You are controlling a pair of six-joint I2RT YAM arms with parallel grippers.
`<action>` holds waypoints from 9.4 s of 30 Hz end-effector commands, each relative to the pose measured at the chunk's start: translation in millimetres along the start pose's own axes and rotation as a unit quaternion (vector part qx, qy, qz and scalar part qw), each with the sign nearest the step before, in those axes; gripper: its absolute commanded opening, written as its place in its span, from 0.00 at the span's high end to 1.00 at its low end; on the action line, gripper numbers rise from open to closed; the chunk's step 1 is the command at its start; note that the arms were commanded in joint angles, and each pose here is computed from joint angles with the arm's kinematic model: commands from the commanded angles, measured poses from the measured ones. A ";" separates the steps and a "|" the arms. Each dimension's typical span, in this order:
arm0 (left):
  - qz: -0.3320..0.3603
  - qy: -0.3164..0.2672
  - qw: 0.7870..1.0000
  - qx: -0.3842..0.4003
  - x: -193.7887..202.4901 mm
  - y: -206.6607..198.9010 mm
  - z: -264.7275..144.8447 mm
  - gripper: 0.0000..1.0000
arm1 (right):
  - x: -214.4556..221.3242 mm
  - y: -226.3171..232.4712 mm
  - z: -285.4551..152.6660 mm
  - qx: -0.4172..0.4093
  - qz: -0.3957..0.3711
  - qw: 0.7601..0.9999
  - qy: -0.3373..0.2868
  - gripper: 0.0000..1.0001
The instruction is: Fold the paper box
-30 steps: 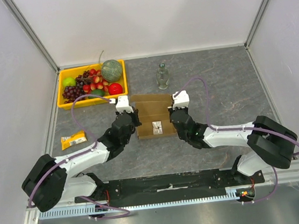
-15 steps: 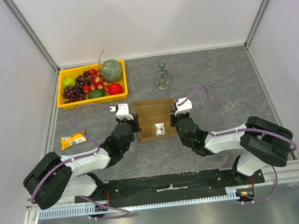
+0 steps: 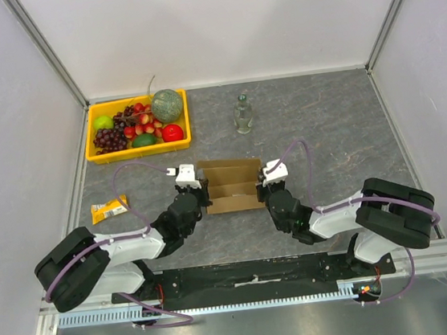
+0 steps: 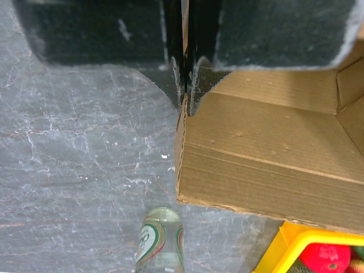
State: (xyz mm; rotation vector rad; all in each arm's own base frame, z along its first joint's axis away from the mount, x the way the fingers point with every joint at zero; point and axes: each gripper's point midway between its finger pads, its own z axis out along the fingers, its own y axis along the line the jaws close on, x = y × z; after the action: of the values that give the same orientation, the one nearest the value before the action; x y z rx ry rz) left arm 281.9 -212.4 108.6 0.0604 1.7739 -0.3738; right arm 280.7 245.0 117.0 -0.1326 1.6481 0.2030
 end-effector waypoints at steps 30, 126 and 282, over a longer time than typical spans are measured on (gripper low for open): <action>0.007 -0.010 0.997 0.079 14.7 -21.9 -34.3 0.98 | -55.2 34.9 -70.8 -0.194 0.030 0.981 -0.001 0.40; -0.013 -0.033 0.985 0.168 1.5 -37.1 -64.7 0.74 | -65.7 78.5 -47.6 -0.433 -0.226 0.863 0.127 1.00; 0.012 -0.034 0.998 0.049 -27.1 -7.4 37.2 0.98 | -37.6 -4.6 51.6 -0.063 0.041 0.997 0.006 1.00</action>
State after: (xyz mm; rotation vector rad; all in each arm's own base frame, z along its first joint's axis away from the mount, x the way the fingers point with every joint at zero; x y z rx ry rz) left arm 322.8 -208.4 116.8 0.1666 1.7258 -0.3261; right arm 334.0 236.8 120.6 -0.2547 1.7685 0.2757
